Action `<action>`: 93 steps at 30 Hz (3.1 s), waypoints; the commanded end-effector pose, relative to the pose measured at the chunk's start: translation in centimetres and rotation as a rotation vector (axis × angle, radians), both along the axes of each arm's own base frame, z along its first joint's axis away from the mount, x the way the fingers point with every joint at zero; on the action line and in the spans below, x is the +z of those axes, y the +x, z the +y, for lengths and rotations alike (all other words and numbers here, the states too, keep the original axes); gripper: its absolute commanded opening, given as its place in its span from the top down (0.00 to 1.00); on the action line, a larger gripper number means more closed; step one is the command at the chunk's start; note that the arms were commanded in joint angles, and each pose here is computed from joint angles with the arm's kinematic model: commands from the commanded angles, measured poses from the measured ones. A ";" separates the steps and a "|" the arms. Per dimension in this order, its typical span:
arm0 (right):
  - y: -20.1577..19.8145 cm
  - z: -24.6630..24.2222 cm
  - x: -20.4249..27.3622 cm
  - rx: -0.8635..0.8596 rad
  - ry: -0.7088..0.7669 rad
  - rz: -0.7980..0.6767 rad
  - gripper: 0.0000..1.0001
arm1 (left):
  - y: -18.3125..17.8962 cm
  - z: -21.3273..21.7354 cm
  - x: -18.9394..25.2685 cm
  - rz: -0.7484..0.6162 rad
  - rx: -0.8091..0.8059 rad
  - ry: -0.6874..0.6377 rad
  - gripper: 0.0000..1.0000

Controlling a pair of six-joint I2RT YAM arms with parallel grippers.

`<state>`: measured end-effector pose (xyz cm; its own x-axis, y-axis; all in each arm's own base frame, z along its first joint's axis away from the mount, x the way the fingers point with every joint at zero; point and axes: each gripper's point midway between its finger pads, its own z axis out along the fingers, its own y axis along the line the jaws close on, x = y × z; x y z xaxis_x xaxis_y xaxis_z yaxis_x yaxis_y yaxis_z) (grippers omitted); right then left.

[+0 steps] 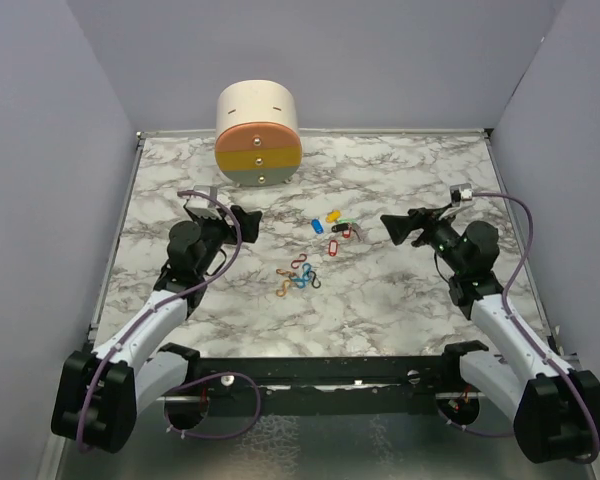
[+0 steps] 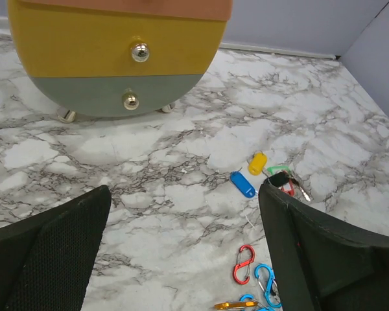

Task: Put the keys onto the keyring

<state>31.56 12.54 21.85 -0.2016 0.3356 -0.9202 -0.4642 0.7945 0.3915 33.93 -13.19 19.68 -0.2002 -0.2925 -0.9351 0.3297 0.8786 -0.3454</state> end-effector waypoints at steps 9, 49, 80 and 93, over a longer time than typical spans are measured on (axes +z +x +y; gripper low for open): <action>1.6 -1.9 -2.0 -0.112 -0.075 0.110 0.00 | -1.3 2.2 1.4 -0.043 0.140 -0.149 0.01; 3.9 7.5 -8.0 -0.078 -0.438 0.279 0.00 | -5.1 -6.8 -7.8 0.278 0.015 0.176 0.13; 2.9 5.9 -6.0 -0.146 -0.412 0.247 0.00 | -11.2 -14.2 -14.3 0.402 -0.123 0.276 0.11; 3.0 5.9 -6.2 -0.148 -0.411 0.247 0.00 | -10.0 -13.7 -14.7 0.368 -0.081 0.334 0.08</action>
<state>34.63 18.80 15.43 -0.4167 -0.0130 -0.9089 -0.2888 0.9500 0.1188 22.76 -26.33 4.25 -0.5761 0.0518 -0.8157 0.3225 0.9314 -0.1686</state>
